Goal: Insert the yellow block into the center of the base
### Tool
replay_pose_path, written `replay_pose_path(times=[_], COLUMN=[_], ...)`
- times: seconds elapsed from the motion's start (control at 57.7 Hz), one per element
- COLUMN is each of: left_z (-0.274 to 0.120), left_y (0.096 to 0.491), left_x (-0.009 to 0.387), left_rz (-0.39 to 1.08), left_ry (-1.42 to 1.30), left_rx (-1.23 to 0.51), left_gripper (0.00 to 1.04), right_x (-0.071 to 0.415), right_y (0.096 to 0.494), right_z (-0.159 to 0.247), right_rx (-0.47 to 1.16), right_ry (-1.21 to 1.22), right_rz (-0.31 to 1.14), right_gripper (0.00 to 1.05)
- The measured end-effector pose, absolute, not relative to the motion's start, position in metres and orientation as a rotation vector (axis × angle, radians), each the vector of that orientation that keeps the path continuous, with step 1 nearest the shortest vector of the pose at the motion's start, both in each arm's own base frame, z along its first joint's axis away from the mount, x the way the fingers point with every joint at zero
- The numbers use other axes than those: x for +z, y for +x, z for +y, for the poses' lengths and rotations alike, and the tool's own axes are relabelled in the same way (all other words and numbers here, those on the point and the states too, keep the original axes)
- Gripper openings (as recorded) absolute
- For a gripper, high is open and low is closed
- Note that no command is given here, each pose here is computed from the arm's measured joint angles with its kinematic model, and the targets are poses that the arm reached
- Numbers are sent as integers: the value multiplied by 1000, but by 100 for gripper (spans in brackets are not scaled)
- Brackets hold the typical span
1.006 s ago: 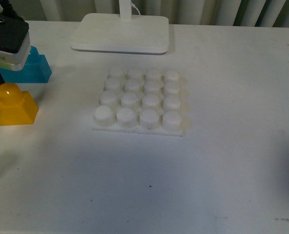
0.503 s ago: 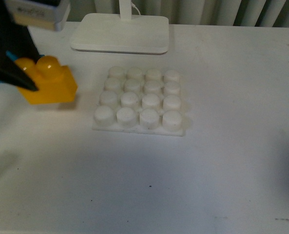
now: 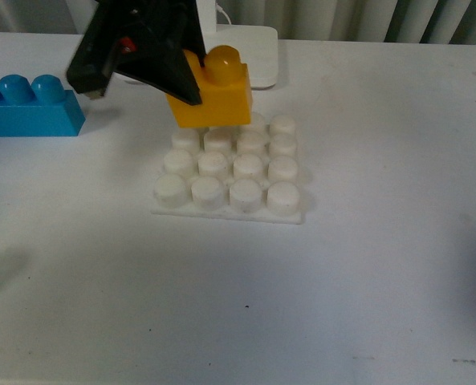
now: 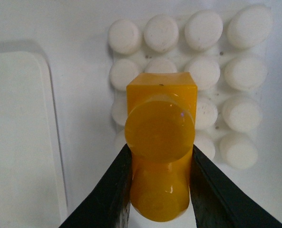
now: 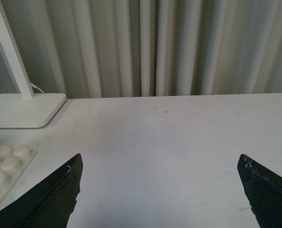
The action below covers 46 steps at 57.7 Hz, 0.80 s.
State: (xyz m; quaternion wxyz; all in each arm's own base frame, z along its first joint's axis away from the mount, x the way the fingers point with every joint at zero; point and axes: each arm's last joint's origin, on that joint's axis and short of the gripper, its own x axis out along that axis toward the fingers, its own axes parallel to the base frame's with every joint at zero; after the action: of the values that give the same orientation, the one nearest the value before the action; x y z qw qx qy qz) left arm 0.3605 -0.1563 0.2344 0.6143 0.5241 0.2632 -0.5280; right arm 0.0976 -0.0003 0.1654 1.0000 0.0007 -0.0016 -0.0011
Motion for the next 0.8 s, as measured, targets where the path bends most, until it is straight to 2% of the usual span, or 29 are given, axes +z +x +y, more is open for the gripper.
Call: replay_pose_path(times=[0.208,0.798], left_z=[-179,-177], left_y=[375,383], left_x=[220,214], left_rz=[644,711], left_ry=[1200,1201], left_rx=[-1219,-1251], left_gripper=[30,30], right_x=[165,165], right_y=[98,98], right_z=[0,0], right_rx=[-2,-2], right_ry=[1,1], right_rz=[-3,-3], right_gripper=[96,96])
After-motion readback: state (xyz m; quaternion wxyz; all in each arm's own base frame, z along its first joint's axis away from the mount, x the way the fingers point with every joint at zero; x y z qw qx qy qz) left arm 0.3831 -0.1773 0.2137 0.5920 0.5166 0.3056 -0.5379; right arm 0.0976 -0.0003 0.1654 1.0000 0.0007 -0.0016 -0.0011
